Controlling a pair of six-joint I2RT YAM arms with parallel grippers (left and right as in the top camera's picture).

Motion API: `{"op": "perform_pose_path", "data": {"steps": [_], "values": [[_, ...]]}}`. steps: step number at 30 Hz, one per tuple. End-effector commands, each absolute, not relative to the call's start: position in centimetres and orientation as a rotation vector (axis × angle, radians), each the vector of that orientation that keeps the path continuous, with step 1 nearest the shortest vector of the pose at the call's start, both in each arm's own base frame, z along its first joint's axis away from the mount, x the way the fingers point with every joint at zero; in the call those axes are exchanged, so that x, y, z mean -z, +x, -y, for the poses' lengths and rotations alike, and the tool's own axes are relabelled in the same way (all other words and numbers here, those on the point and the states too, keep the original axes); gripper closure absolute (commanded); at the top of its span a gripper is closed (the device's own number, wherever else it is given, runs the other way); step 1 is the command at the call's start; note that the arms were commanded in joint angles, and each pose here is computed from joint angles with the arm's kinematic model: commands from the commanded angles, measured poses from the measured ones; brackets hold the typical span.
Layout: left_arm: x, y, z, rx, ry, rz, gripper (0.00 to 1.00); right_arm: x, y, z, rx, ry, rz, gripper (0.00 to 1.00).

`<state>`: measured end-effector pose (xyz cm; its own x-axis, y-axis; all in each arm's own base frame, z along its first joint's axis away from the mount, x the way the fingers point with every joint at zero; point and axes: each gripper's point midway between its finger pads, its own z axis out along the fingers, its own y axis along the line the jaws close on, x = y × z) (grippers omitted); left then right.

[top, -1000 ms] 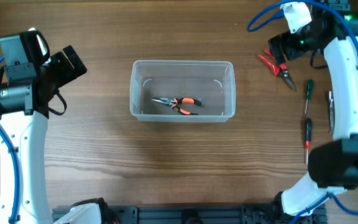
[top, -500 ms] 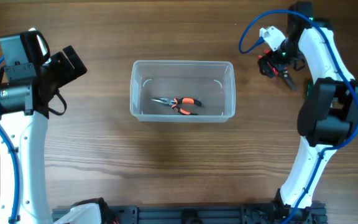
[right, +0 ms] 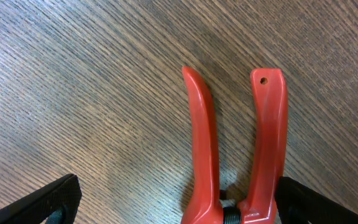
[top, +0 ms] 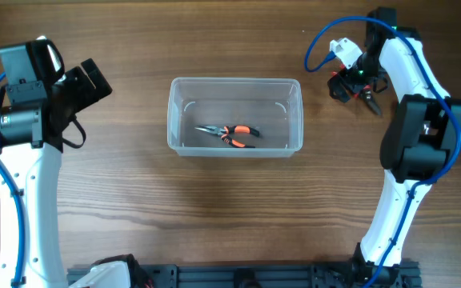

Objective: Pack container
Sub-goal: 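Reach the right gripper to the red-handled snips and grasp them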

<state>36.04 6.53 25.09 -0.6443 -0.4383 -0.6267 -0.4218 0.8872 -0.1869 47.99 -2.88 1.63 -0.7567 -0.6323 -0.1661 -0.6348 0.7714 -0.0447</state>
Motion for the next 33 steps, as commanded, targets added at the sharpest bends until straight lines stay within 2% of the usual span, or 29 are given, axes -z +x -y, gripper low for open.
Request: {"op": "perform_pose_path", "data": {"steps": [1,9,16,22,33], "values": [[-25.7,36.0,-6.8,0.030,-0.631,-2.327,0.00,0.5,47.3,1.7,-0.106,-1.035,-2.821,0.01],[-25.7,36.0,-6.8,0.030,-0.631,-2.328,0.00,0.4,47.6,0.4,-0.066,-1.047,-2.819,0.01],[-25.6,35.9,-6.8,0.029,-0.633,-2.336,0.00,-0.1,47.8,0.5,-0.051,-0.940,-2.846,0.01],[-25.5,35.7,-6.8,0.029,-0.635,-2.342,0.00,-4.9,49.7,1.3,0.073,-0.906,-2.734,0.00],[-25.5,35.7,-6.8,0.028,-0.634,-2.342,0.00,-5.3,44.1,1.6,-0.004,-0.902,-2.946,0.00]]}}
